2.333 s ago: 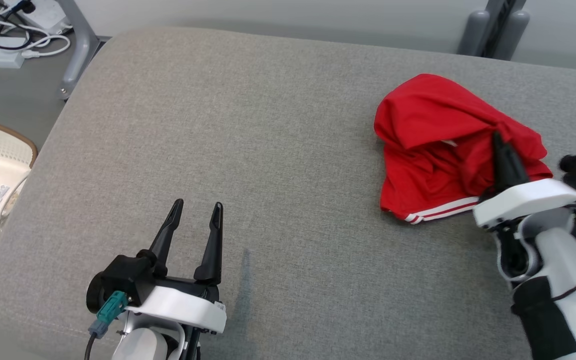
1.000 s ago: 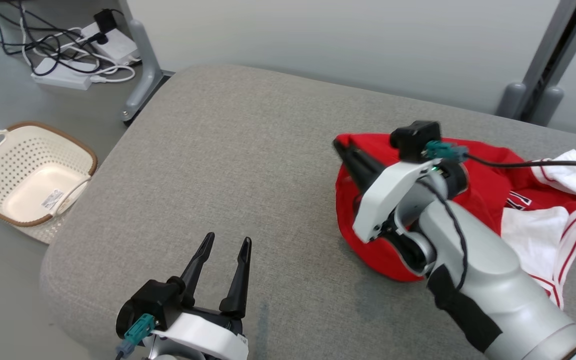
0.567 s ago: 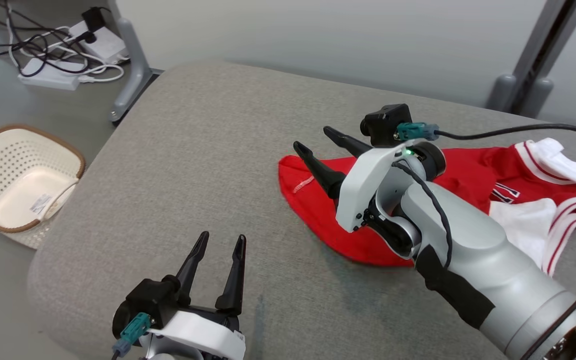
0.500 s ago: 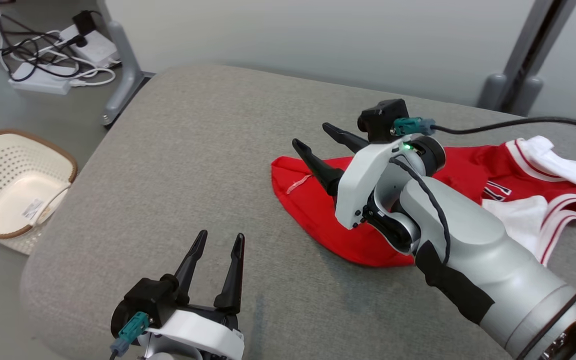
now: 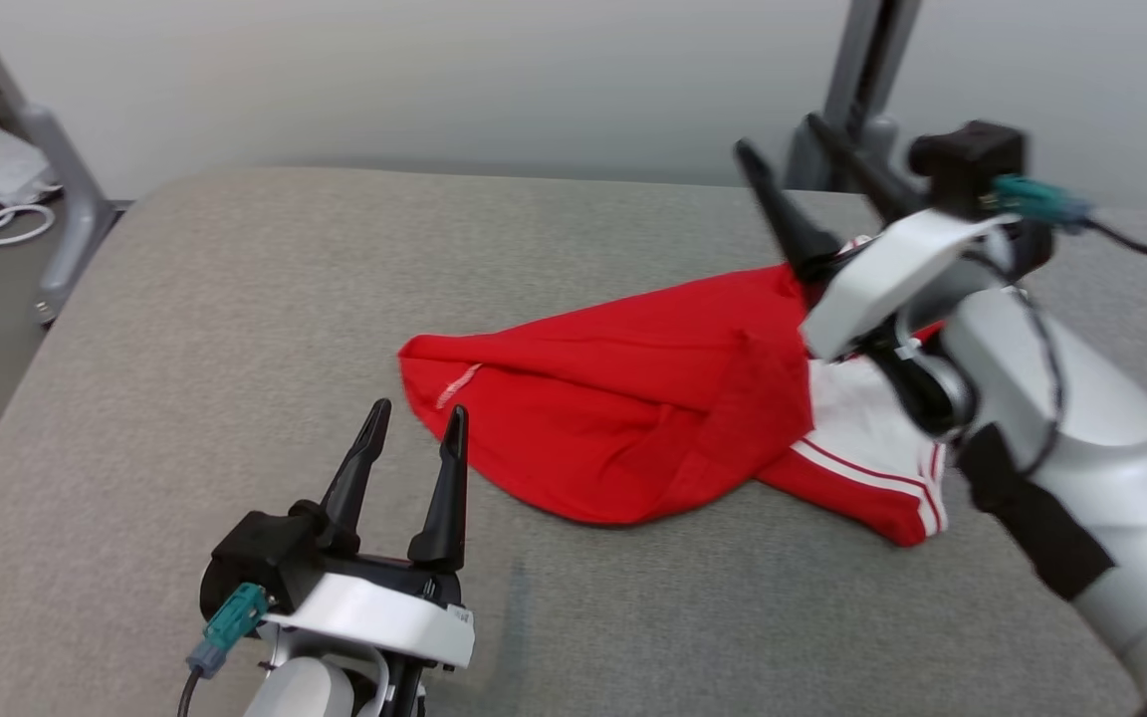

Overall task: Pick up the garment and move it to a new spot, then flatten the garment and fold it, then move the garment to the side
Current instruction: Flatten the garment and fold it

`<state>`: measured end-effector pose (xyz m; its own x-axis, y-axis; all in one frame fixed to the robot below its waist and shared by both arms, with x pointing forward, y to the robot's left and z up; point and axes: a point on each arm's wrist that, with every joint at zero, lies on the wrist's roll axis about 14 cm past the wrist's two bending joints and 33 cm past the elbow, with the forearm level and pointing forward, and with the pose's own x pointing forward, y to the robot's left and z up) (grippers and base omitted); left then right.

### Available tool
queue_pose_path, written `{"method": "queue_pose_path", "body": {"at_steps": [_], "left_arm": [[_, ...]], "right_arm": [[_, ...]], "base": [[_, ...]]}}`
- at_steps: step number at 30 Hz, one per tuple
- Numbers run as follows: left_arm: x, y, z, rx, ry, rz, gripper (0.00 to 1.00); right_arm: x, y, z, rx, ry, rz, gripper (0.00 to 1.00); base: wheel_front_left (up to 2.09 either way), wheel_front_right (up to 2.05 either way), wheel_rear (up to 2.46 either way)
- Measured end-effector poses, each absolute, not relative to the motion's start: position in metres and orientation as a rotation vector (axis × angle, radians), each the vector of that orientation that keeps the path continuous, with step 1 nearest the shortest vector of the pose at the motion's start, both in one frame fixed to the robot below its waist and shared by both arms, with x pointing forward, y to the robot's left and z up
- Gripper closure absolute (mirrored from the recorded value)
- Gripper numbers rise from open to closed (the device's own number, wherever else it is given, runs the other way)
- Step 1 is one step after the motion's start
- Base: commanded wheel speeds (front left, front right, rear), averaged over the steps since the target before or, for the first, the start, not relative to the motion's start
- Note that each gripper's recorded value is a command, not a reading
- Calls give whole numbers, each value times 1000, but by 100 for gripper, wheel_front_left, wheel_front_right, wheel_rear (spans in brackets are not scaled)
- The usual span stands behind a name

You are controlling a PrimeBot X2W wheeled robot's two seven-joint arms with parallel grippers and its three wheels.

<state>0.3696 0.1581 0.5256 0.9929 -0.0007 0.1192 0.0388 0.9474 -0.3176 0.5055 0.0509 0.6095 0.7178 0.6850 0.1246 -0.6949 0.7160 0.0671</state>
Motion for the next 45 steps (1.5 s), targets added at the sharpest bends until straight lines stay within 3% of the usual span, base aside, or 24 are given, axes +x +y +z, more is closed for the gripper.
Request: {"method": "queue_pose_path", "body": {"at_steps": [4, 13, 20, 29, 45], "left_arm": [[383, 141, 534, -342, -136, -75, 0], [403, 107, 536, -366, -127, -176, 0], [416, 82, 525, -385, -85, -240, 0], [433, 26, 488, -379, 47, -396, 0], [477, -25, 422, -328, 275, -454, 0]], "right_arm": [[511, -21, 634, 146, -229, 626, 0], [457, -138, 568, 211, -205, 282, 0], [425, -166, 546, 202, -188, 152, 0], [414, -204, 533, 200, -168, 18, 0], [390, -250, 516, 188, -124, -142, 0]], "base": [[0, 0, 0], [0, 0, 0], [0, 0, 0], [0, 0, 0], [0, 0, 0]]}}
